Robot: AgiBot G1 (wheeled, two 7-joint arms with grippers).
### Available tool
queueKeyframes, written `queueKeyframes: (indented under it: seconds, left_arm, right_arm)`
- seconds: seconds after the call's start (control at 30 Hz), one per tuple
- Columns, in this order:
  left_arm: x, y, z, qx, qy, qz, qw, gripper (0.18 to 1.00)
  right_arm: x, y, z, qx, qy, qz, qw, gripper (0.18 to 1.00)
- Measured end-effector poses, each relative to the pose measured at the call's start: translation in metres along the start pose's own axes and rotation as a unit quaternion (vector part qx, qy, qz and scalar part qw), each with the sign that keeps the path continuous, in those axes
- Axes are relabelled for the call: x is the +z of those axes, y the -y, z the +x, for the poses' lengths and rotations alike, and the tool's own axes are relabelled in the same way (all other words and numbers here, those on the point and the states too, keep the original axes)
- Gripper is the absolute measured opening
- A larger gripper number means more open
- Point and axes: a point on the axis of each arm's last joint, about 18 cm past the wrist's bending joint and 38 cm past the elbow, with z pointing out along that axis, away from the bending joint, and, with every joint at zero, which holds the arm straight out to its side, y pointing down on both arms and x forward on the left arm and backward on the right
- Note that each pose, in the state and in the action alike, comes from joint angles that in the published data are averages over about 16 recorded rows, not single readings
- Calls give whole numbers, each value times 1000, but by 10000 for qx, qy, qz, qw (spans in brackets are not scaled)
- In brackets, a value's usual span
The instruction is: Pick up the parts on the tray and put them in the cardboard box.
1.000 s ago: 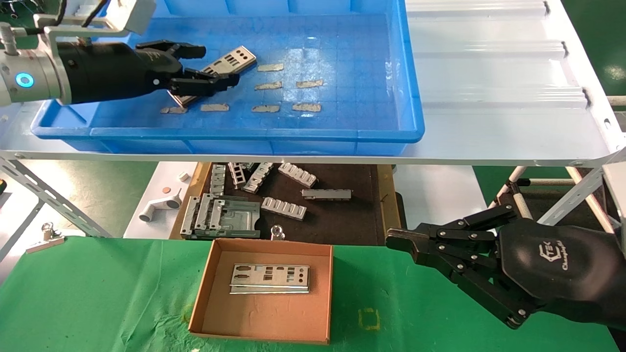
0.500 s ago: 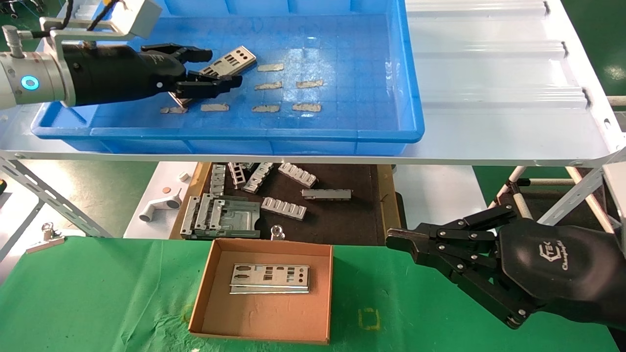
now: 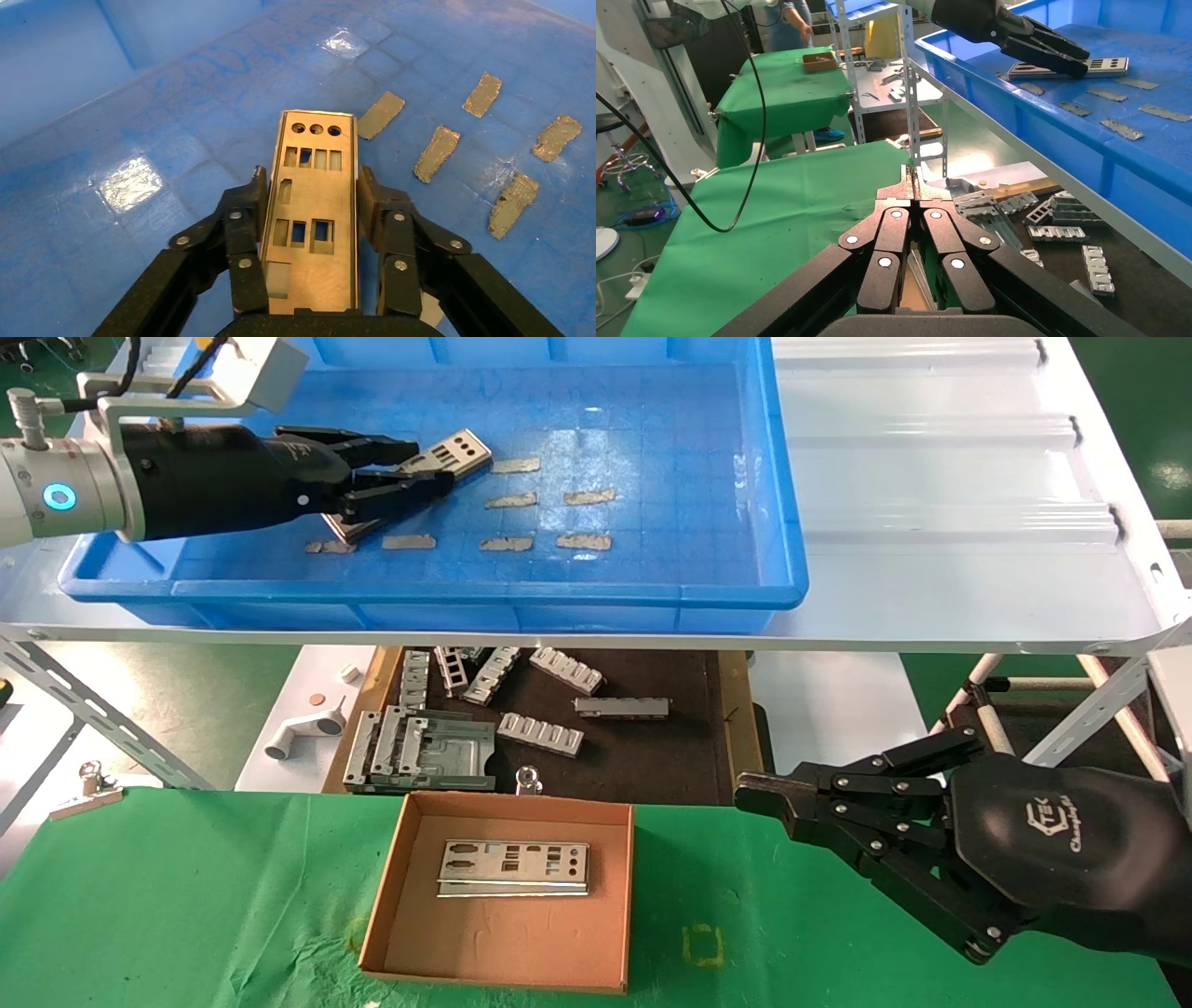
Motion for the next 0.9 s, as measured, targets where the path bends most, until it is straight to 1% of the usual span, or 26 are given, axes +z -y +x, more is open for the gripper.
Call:
queueKeyframes:
  seconds: [0.1, 0.3, 0.47, 0.9]
  left_arm:
    - [-1, 1, -1, 5, 7, 15, 10000, 569]
    - [-2, 4, -2, 19, 17, 55, 10000, 484]
    - [-4, 8, -3, 28, 32, 102, 9999, 462]
    - [-5, 9, -5, 51, 80, 115, 9999, 460]
  right_arm:
    - [0, 0, 0, 0, 0, 0, 10000, 191]
    - [0, 0, 0, 0, 0, 0, 10000, 191]
    - [0, 0, 0, 0, 0, 0, 10000, 191]
    - [0, 0, 0, 0, 0, 0, 10000, 191]
